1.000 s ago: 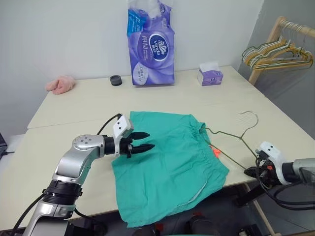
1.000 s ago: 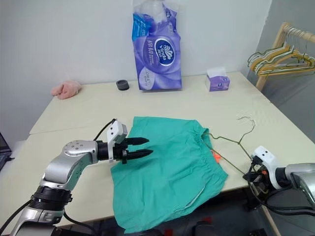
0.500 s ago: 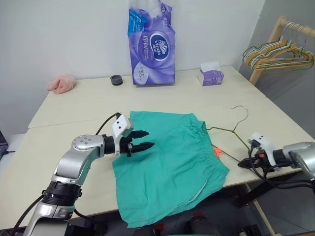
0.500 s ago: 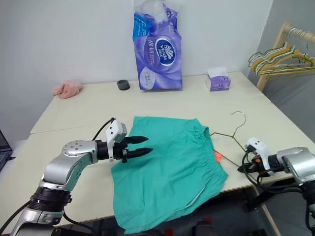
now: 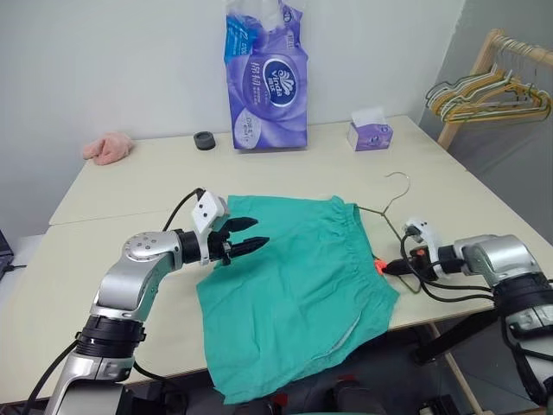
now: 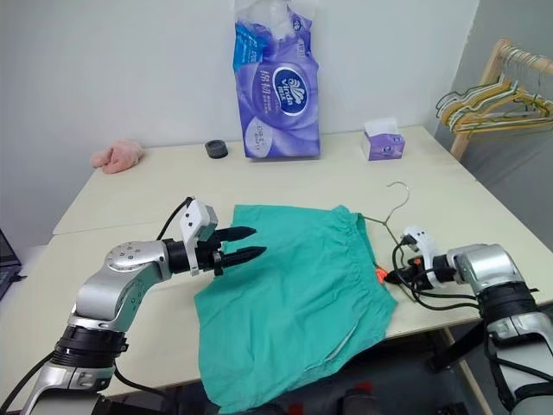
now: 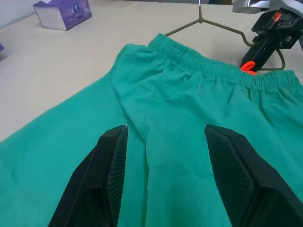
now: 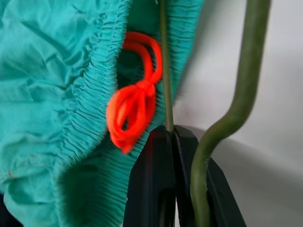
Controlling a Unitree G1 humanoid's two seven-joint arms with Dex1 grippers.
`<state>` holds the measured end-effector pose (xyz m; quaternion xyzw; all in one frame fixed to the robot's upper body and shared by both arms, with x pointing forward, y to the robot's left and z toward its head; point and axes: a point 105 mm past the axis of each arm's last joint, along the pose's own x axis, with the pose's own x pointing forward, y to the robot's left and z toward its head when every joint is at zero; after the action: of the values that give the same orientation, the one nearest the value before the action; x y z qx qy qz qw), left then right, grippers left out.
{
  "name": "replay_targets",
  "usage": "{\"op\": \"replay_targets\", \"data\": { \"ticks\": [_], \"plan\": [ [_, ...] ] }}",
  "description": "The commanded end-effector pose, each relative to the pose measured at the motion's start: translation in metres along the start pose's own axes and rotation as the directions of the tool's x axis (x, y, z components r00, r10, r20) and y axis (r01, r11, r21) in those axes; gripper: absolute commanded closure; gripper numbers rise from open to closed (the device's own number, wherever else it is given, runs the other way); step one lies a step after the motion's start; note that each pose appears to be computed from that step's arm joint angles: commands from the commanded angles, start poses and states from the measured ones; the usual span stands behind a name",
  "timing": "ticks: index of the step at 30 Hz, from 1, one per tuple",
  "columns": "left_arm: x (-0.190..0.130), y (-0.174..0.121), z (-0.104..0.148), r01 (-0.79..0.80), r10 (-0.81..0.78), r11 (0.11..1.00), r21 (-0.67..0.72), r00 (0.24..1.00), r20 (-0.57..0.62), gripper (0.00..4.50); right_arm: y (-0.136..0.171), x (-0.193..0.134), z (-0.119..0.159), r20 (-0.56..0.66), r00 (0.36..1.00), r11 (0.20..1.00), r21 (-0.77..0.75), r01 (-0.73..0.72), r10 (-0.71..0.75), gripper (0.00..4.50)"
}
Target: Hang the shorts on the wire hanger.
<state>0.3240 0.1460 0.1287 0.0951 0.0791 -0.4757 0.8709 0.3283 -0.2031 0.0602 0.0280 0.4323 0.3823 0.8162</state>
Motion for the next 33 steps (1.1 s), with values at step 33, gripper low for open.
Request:
{"op": "replay_targets", "data": {
  "ticks": [33],
  "plan": [
    [-0.004,0.009,0.056,0.339,-0.304,0.866,0.366,0.941,-0.152,0.02,0.125,0.002,0.036,0.010,0.988,0.717,-0.689,-0.107,0.157,4.50]
  ]
}}
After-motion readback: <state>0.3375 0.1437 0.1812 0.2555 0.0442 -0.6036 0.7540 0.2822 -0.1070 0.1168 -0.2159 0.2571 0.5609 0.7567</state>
